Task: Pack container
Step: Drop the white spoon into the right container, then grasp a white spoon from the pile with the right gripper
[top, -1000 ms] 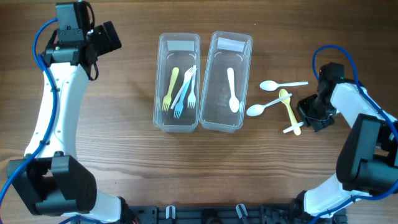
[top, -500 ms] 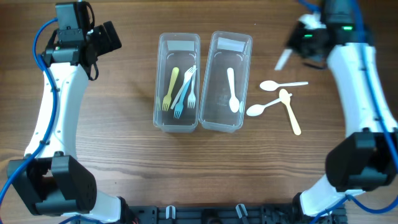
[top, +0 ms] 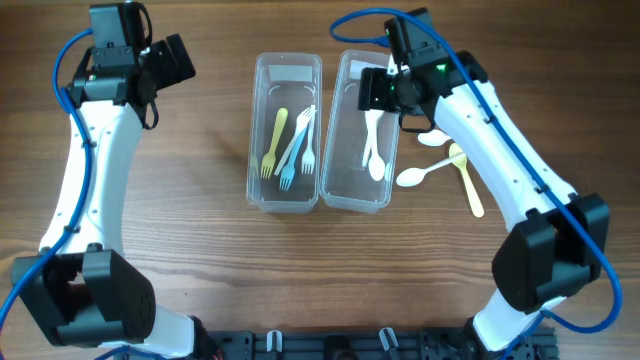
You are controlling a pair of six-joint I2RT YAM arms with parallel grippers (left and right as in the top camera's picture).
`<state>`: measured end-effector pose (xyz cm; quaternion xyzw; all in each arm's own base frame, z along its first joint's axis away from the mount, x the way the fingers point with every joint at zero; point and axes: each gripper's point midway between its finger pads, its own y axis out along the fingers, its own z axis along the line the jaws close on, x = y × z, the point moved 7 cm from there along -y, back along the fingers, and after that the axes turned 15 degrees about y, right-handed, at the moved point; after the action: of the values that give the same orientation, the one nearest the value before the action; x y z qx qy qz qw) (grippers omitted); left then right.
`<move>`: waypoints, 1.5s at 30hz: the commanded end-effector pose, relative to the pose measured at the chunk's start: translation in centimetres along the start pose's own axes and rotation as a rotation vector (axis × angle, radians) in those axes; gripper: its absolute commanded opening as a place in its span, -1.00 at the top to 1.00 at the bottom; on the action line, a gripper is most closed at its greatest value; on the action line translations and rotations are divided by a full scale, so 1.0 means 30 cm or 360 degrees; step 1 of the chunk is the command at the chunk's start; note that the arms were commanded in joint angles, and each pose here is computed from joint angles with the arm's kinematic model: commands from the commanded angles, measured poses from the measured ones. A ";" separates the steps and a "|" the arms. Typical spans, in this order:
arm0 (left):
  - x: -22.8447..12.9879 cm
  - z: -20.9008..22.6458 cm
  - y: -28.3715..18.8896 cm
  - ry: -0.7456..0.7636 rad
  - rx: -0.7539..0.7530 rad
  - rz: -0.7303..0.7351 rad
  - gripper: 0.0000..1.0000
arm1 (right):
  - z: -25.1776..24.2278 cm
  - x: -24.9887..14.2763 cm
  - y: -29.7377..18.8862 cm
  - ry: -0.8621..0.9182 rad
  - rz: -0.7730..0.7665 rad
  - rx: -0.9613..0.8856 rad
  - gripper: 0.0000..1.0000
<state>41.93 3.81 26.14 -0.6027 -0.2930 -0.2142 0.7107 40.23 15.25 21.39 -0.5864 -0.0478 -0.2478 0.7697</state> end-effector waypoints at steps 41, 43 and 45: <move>0.024 0.010 -0.027 -0.0037 0.0011 -0.0048 -0.99 | -0.573 -0.203 0.254 0.1613 0.0274 -0.0543 0.07; 0.024 0.010 -0.027 -0.0037 0.0011 -0.0048 -0.99 | -0.574 -0.205 0.254 0.1611 0.0277 -0.0546 0.38; 0.024 0.010 -0.027 -0.0037 0.0011 -0.0048 -0.99 | -0.579 -0.219 0.256 0.1609 0.0294 -0.0564 0.39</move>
<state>41.93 3.81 26.14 -0.6026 -0.2928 -0.2143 0.7107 34.69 2.53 7.69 -0.5101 0.4134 -0.4444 0.6095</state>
